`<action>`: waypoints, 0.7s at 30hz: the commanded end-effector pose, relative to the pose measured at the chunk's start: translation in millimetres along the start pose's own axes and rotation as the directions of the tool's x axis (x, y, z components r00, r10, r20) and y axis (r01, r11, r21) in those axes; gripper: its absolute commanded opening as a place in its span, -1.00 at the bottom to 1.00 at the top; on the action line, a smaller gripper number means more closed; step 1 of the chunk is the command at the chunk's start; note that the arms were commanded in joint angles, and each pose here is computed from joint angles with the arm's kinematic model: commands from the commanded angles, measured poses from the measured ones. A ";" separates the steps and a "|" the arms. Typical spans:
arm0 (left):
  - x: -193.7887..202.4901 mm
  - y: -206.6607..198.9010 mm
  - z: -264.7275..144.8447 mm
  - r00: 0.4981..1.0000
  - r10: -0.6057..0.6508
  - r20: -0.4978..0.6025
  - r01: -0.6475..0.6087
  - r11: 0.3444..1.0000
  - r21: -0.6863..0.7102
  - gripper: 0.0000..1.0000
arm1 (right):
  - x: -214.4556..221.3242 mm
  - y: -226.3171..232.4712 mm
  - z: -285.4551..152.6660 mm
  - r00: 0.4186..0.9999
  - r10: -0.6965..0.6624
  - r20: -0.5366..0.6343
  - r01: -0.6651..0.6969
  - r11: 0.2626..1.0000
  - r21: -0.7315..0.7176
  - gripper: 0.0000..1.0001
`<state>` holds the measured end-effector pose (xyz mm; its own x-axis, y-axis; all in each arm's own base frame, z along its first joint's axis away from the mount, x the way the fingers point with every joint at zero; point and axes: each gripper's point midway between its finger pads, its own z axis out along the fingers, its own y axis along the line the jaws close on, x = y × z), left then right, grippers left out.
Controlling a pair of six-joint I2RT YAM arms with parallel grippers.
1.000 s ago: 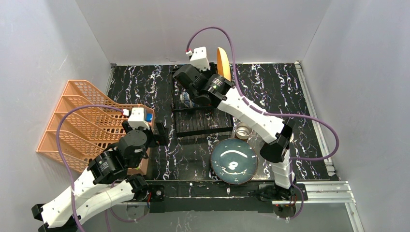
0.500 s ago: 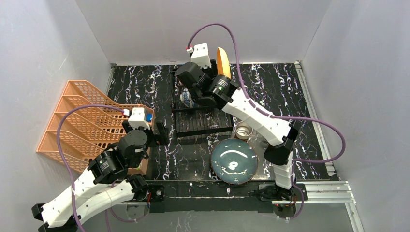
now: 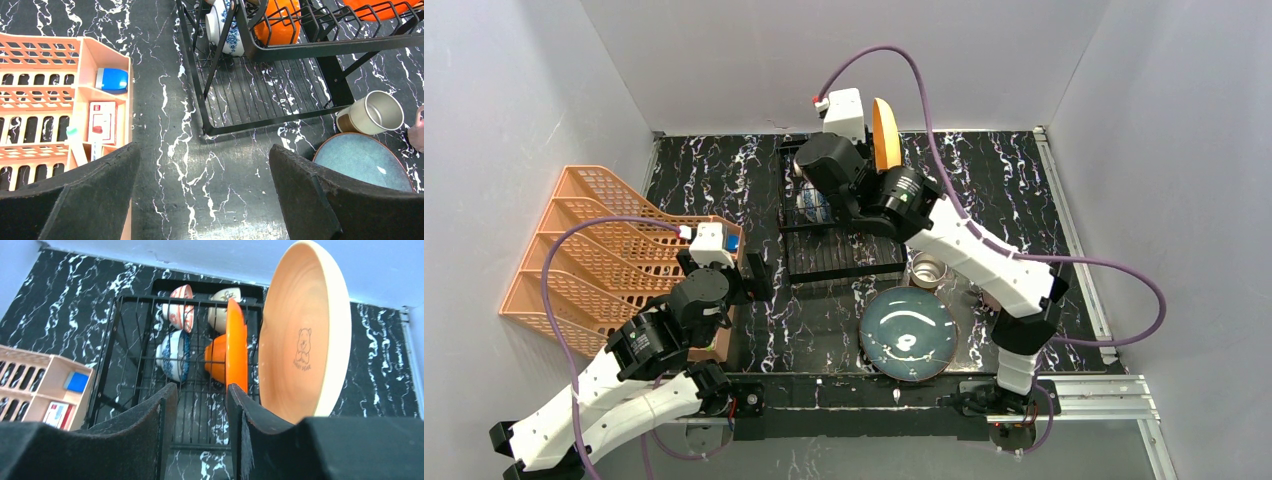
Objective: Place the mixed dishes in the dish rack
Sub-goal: Insert the plate into the dish rack.
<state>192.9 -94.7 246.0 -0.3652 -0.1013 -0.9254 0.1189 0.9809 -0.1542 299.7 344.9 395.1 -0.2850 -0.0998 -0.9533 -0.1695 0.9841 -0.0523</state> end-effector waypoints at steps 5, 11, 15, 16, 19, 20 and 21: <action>-10.9 -1.1 1.7 1.000 0.004 -0.004 -0.004 0.999 -0.040 0.94 | 6.5 5.3 -38.9 0.994 0.089 -0.066 -0.102 0.966 -0.238 -0.02; -55.9 -1.6 -3.3 0.998 0.040 0.047 -0.036 0.994 -0.102 0.86 | 40.9 5.1 -61.2 0.983 0.022 -0.184 -0.086 0.934 -0.348 -0.17; -84.9 -3.7 -5.6 0.993 0.080 0.083 -0.069 0.988 -0.135 0.65 | 66.6 11.0 -75.1 0.967 -0.006 -0.255 -0.107 0.897 -0.429 -0.24; -91.5 -4.5 -5.7 0.992 0.094 0.088 -0.081 0.986 -0.144 0.57 | 76.3 12.2 -77.0 0.961 -0.019 -0.277 -0.109 0.891 -0.440 -0.26; -109.8 -8.5 -5.1 0.987 0.120 0.107 -0.102 0.981 -0.165 0.35 | 97.5 10.9 -81.4 0.946 -0.042 -0.323 -0.114 0.886 -0.449 -0.31; -115.8 -10.4 -4.4 0.985 0.126 0.118 -0.105 0.980 -0.168 0.29 | 103.5 7.7 -81.2 0.942 -0.044 -0.334 -0.113 0.892 -0.437 -0.32; -121.5 -12.2 -3.8 0.982 0.135 0.129 -0.113 0.979 -0.171 0.24 | 108.4 4.2 -81.9 0.938 -0.045 -0.343 -0.113 0.897 -0.427 -0.33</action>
<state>223.9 -101.2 339.8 -0.2738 -0.0483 -0.9606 0.0440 0.9971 -0.0627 207.6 329.2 326.3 -0.5367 -0.1912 -0.8218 -0.5104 0.8491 0.1357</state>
